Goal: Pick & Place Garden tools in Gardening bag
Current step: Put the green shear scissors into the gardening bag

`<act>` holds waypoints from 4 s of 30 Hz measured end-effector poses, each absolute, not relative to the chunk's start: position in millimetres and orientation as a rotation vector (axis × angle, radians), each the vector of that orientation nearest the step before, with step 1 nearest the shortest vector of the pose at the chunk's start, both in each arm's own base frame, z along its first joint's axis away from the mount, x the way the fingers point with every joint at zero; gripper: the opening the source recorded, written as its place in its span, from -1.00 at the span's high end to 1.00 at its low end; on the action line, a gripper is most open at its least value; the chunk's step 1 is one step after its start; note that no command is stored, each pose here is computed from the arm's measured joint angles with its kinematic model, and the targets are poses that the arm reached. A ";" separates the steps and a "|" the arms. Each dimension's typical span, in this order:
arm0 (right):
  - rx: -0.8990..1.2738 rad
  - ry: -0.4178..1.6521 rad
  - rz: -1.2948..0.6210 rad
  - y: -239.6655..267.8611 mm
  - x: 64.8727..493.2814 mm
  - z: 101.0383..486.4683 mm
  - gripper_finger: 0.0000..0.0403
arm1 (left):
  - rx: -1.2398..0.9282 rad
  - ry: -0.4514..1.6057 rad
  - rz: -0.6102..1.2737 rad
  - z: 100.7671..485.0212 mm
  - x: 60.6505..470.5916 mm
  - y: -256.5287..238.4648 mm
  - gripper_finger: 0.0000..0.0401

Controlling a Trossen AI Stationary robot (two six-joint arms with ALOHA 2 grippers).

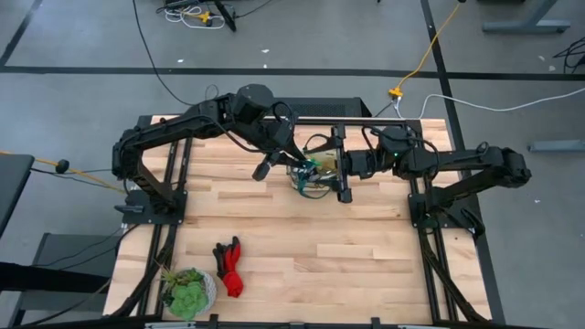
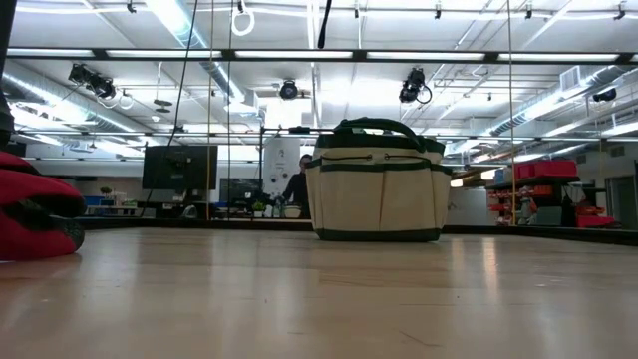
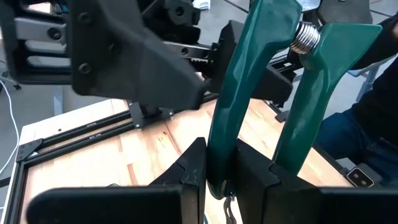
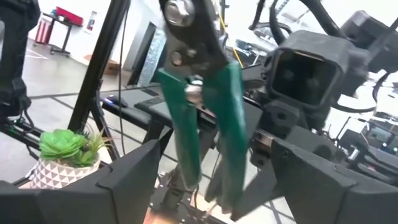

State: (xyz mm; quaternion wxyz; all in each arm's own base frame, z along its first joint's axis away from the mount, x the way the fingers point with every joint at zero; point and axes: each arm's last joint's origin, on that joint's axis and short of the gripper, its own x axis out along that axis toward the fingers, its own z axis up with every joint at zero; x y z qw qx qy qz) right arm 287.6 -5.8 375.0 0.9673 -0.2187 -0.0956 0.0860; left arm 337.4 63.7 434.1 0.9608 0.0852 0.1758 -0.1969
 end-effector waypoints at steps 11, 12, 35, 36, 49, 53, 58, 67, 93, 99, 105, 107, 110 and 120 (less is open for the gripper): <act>-0.454 -0.196 0.175 -1.8 287.7 375.1 -0.55 | 0.163 0.356 -0.405 434.2 337.4 63.3 0.70; -0.452 -0.191 0.160 -2.2 287.8 375.0 -0.55 | 0.163 0.356 -0.405 434.2 337.4 63.3 0.70; -0.218 -0.082 -0.006 -6.0 223.2 402.1 -0.55 | 0.420 0.503 -0.204 425.3 332.7 69.8 0.70; -0.202 -0.086 -0.006 -5.9 221.0 403.2 -0.55 | 0.457 0.524 -0.181 424.5 332.4 69.6 0.70; 0.063 -0.035 -0.041 -15.6 217.8 399.3 -0.55 | 0.847 0.690 -0.044 415.6 339.3 54.0 0.70; 0.173 -0.006 -0.063 -21.4 217.3 396.0 -0.55 | 0.935 0.751 -0.038 405.8 348.0 50.3 0.70; 0.287 0.051 -0.089 -26.2 218.3 389.3 -0.55 | 1.040 0.831 -0.036 387.9 365.0 46.8 0.70; 0.353 0.183 -0.136 -33.5 234.2 368.8 -0.55 | 1.130 0.852 -0.018 377.1 379.8 47.5 0.70; 0.508 0.362 -0.076 -48.5 272.2 329.3 -0.15 | 1.216 0.849 -0.047 374.3 384.9 40.4 0.70; 0.510 0.352 -0.082 -51.2 273.1 329.3 -0.06 | 1.225 0.838 -0.062 374.4 385.6 35.5 0.70; 0.534 0.343 -0.064 -51.0 273.5 330.4 0.02 | 1.232 0.837 -0.066 374.5 385.7 34.3 0.70; 0.536 0.345 -0.058 -51.1 275.1 329.4 0.03 | 1.232 0.836 -0.065 374.5 385.7 34.3 0.70; 0.539 0.347 -0.060 -51.7 278.0 327.1 0.05 | 1.229 0.832 -0.062 374.8 386.0 34.0 0.70; 0.563 0.358 -0.025 -52.5 283.8 322.6 0.14 | 1.222 0.840 -0.060 374.1 385.6 34.0 0.70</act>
